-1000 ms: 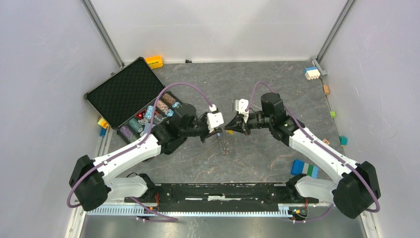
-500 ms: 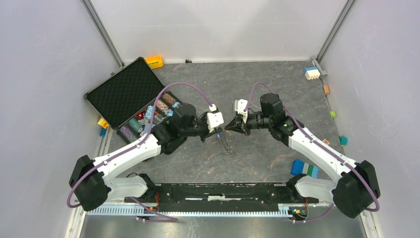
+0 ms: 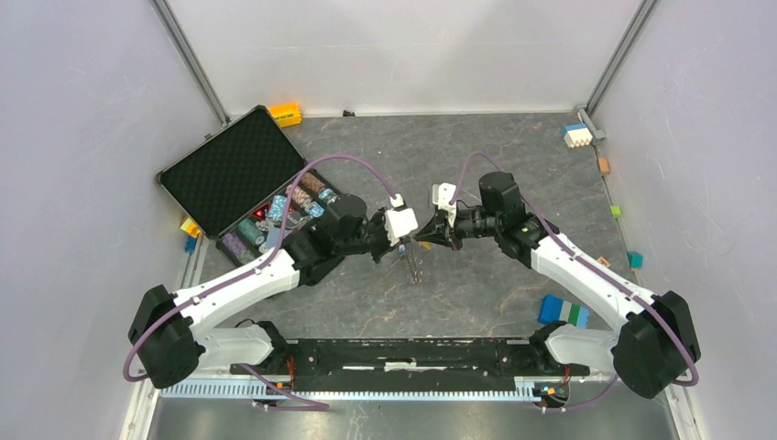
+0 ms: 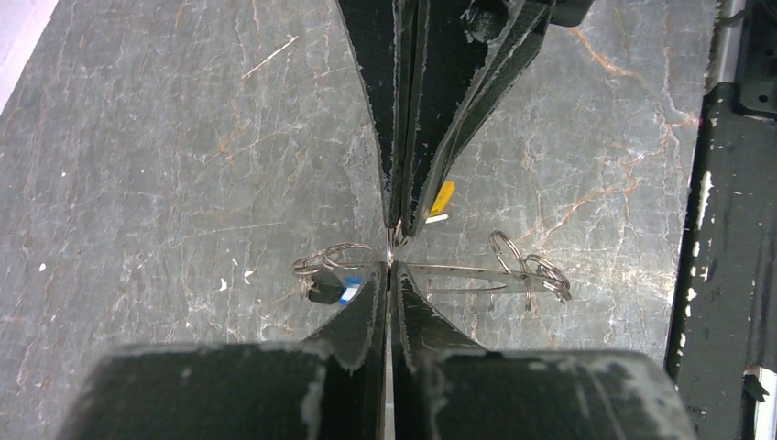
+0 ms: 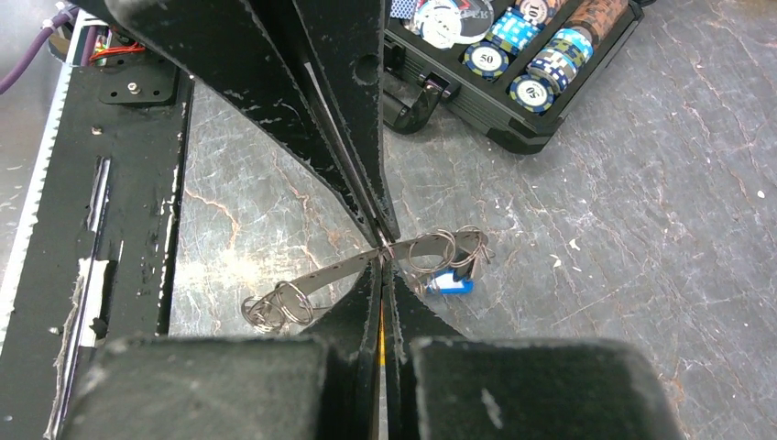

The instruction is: Put the keys on the keyring

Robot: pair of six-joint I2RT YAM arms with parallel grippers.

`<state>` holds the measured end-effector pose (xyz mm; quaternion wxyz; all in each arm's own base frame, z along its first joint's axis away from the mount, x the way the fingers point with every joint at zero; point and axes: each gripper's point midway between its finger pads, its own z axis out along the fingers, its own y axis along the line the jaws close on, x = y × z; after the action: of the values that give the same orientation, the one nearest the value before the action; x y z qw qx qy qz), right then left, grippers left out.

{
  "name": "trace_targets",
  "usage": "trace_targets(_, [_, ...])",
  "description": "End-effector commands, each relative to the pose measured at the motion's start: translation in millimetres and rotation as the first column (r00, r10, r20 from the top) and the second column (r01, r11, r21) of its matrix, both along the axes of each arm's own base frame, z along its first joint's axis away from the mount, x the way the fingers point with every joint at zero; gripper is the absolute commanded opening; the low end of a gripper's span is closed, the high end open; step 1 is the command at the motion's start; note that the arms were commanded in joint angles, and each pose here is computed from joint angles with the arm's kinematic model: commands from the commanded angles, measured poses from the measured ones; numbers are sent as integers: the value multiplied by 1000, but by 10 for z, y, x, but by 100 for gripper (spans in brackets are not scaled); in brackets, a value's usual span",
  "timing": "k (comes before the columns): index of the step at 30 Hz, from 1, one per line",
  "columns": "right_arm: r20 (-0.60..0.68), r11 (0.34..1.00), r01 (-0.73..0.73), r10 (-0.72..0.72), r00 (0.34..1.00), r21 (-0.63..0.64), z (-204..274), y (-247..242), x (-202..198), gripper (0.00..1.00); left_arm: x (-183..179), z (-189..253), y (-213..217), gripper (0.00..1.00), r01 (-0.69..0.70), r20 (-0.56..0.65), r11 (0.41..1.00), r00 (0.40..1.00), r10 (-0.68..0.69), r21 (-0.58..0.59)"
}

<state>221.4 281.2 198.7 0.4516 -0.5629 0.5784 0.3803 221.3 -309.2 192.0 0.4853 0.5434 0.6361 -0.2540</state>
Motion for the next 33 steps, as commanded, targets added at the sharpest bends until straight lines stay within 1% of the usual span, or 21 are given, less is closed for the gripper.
trace_targets(1, [9,999,-28,27,1000,40,115,68,-22,0,118,284,-90,2,-30,80,998,996,34,-48])
trace_targets(15, [0,1000,22,-22,1000,21,57,51,74,0,27,268,-103,2,8,75,999,997,-4,-53])
trace_targets(33, [8,998,33,-34,999,54,153,-11,89,0,6,209,-100,2,24,75,999,997,-21,-40])
